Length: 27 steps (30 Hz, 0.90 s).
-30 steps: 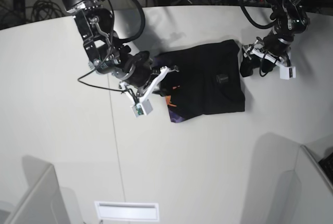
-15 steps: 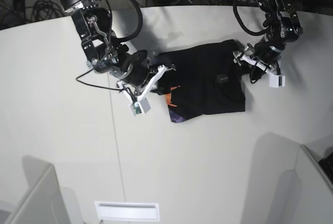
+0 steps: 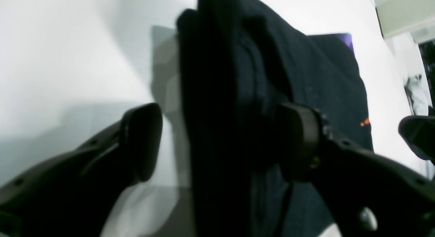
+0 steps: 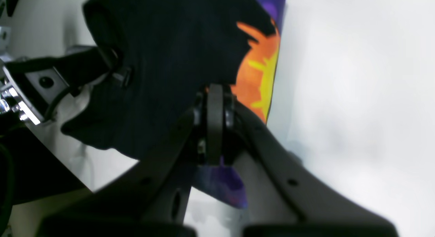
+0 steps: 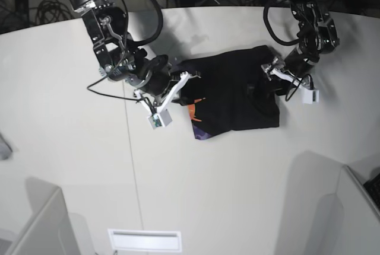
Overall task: Fold the T-shirt properly
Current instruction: 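Lower the left gripper onto the bundle edge and grasp it, then raise the right gripper away and rotate the bundle with the left gripper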
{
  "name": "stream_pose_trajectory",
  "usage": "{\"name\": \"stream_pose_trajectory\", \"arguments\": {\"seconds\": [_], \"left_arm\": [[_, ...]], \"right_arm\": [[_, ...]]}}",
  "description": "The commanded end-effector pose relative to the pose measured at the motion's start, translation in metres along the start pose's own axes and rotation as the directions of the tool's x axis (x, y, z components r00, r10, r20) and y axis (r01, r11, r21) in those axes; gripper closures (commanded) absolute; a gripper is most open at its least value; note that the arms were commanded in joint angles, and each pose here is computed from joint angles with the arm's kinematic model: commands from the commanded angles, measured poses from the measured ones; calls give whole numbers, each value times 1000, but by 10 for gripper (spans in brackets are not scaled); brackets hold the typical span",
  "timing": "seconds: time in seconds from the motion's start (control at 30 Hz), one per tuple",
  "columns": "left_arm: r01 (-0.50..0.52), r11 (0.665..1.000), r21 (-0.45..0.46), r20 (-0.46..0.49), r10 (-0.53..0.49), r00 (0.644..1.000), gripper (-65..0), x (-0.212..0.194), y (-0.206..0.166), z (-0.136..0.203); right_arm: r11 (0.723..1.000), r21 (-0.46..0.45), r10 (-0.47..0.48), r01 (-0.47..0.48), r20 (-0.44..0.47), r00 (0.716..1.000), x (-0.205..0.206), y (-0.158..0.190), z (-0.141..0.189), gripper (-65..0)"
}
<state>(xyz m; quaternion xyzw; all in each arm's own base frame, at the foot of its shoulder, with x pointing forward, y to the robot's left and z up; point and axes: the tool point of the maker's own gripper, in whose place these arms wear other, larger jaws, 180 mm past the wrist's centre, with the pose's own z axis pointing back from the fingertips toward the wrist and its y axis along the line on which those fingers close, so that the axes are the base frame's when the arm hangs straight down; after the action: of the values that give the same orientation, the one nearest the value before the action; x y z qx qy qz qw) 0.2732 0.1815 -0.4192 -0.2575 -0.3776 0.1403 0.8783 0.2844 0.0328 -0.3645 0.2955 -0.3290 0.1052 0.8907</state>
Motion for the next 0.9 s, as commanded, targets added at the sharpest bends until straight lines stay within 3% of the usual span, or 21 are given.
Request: {"name": "stream_pose_trajectory", "arguments": {"seconds": [0.0, 0.1, 0.27, 0.43, 0.53, 0.77, 0.87], "left_arm": [[2, 1000, 25, -47, -1, 999, -436, -9, 2, -2], [-8, 999, 34, -52, 10, 999, -334, -10, 3, -3], [19, 999, 27, -71, -17, 997, -222, -11, 1, -4], [29, 998, 49, -119, -23, 993, 0, -16, -1, -10], [34, 996, 78, -134, -23, 991, 0, -15, 1, -10], [215, 976, 31, -188, -205, 960, 0, -4, -13, -7], [293, 956, -10, -233, -287, 929, 0, -7, -22, -13]], "right_arm": [[1000, 22, 8, -9, 47, 999, 15, 6, 3, 0], [1000, 26, -5, 3, 58, 998, 9, 8, 5, 0], [1000, 18, 3, -4, 78, 997, 3, 6, 16, 0], [1000, -18, -21, 23, 98, 995, -3, -8, 31, 0], [992, -95, -74, 86, 120, 990, -5, -40, 43, 0], [948, -243, -170, 205, 156, 973, -25, -98, 77, 0], [929, -285, -196, 237, 165, 967, -33, -113, 89, 0]]}}
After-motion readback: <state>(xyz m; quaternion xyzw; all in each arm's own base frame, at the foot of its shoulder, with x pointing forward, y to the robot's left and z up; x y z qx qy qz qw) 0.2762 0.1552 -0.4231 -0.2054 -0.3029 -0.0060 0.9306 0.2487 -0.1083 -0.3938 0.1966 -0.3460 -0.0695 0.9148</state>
